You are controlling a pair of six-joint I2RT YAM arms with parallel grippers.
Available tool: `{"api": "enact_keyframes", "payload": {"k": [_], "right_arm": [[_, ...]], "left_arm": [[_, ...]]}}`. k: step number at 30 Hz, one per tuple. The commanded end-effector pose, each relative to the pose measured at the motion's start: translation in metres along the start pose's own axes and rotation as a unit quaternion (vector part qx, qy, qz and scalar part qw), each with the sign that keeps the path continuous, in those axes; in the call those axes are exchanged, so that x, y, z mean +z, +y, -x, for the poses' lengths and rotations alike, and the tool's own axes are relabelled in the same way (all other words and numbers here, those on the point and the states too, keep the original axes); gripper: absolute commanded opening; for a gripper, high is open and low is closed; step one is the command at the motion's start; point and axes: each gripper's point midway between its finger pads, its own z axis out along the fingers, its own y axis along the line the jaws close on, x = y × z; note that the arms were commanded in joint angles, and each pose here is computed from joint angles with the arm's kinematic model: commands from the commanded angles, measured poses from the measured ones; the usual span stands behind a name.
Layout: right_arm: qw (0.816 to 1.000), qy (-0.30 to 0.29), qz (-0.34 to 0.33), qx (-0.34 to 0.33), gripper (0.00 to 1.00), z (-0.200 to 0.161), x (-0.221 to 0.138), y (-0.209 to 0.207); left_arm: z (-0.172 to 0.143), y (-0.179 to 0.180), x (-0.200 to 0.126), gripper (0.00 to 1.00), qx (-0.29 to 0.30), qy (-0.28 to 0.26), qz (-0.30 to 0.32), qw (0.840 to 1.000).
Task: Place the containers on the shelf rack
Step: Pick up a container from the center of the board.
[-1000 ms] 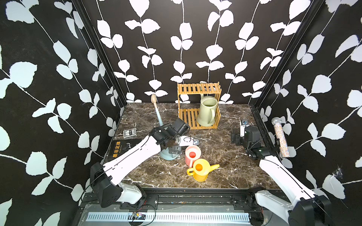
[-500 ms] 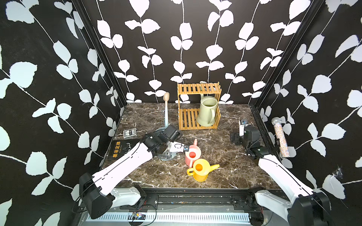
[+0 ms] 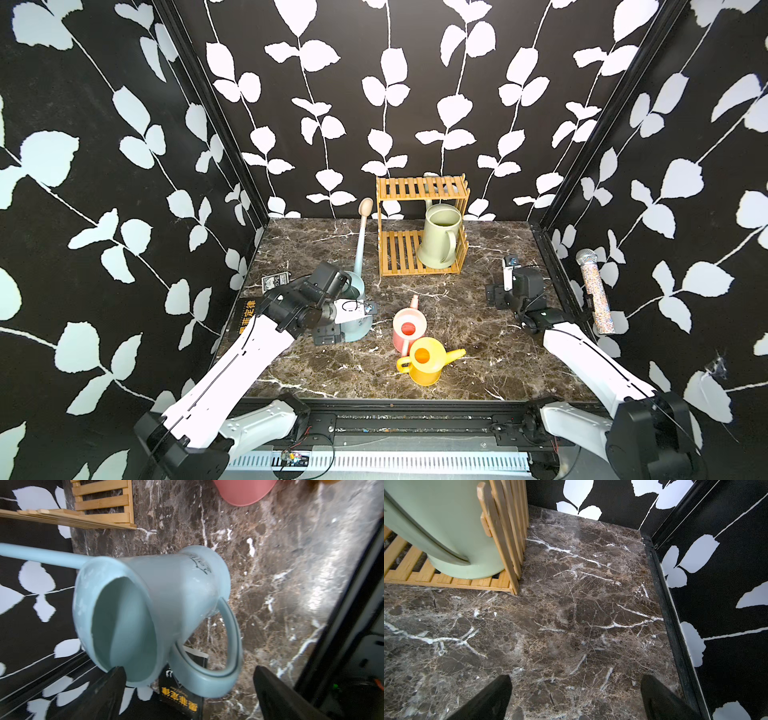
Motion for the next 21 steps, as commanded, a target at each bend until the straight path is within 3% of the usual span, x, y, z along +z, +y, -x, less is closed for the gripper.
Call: {"api": "enact_keyframes", "payload": {"k": [1,6,8,10,13,21], "right_arm": [[1.0,-0.011,-0.009,0.002,0.99,0.01,-0.001,-0.005],[1.0,-0.006,-0.008,-0.001,0.99,0.008,0.001,-0.004],[1.0,-0.006,-0.008,-0.001,0.99,0.009,0.001,-0.004],[1.0,-0.008,-0.009,0.002,0.99,0.009,0.0,-0.005],[1.0,-0.009,-0.009,0.001,0.99,0.008,0.0,-0.005],[1.0,-0.007,-0.01,0.002,0.99,0.007,0.001,-0.005]], "left_arm": [[0.005,-0.026,-0.009,0.98,-0.102,-0.047,-0.063,0.992],[0.002,-0.01,0.0,0.97,-0.268,-0.078,-0.054,0.959],[-0.001,0.001,0.004,0.96,-0.336,-0.086,-0.043,0.937],[-0.005,0.009,0.007,0.95,-0.412,-0.093,-0.043,0.905],[-0.008,0.017,0.007,0.9,-0.481,-0.101,-0.051,0.87],[-0.011,0.02,0.019,0.74,-0.5,-0.083,-0.053,0.86]]}}
